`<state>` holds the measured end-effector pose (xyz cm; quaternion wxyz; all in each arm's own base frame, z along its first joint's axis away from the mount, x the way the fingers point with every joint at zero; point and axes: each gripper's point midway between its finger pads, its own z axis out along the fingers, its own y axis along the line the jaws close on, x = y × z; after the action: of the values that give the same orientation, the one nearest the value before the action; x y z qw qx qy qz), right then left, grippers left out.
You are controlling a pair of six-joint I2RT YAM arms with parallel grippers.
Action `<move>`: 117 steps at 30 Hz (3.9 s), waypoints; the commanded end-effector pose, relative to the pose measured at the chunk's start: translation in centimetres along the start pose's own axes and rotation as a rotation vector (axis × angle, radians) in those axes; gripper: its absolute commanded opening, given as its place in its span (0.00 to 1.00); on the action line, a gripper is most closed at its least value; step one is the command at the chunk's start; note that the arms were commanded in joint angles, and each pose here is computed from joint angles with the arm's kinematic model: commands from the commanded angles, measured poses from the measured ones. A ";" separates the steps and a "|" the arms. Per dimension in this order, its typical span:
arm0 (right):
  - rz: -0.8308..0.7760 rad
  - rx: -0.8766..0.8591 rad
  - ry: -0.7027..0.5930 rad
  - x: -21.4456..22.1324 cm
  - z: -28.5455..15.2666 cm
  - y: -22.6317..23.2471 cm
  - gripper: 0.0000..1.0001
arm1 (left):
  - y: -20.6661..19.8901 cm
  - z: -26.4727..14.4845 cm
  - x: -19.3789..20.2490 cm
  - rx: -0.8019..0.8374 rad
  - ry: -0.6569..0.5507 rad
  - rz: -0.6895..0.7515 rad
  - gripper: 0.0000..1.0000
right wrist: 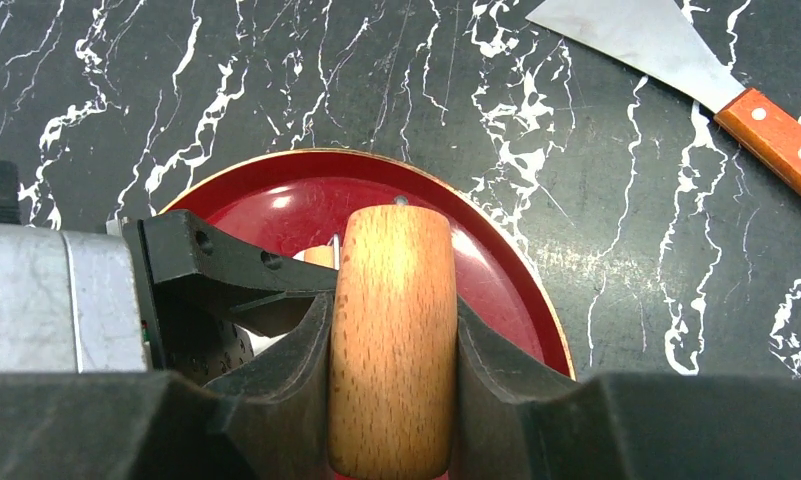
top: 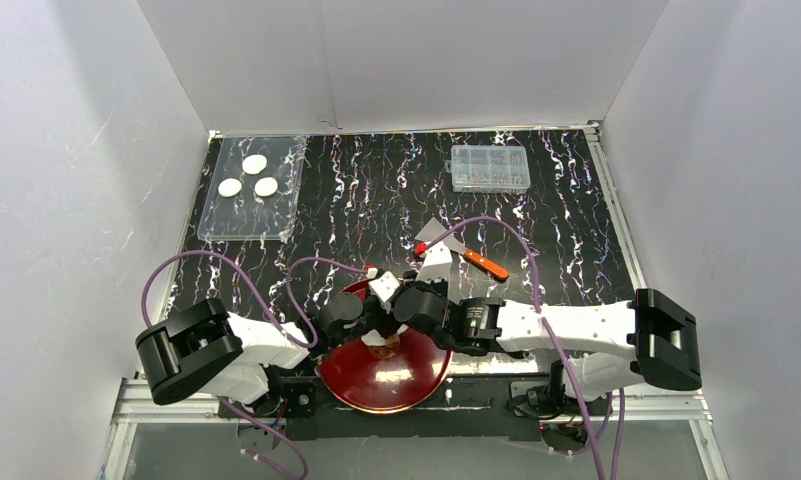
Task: Roll out the dumpling wrappers from the dough
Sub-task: Flatten out the dough on the work surface.
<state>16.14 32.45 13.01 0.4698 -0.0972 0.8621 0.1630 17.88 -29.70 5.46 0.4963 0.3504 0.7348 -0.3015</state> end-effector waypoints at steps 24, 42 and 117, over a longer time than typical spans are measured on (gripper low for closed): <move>-0.297 -0.476 0.139 2.8 -5.3 10.3 0.01 | 2.1 -0.5 0.9 0.004 0.128 0.333 0.00; -0.318 -0.524 0.287 7.0 -4.8 11.7 0.01 | 6.3 -4.8 6.5 -0.304 0.399 -0.070 0.00; -0.329 -0.488 0.143 0.2 -4.4 11.2 0.01 | 6.4 -3.1 -4.2 -0.169 0.057 0.034 0.00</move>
<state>16.09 36.85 15.47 0.4481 -0.2756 0.8361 0.1552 19.31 -22.17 6.80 0.4364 0.3280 0.8110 -0.2106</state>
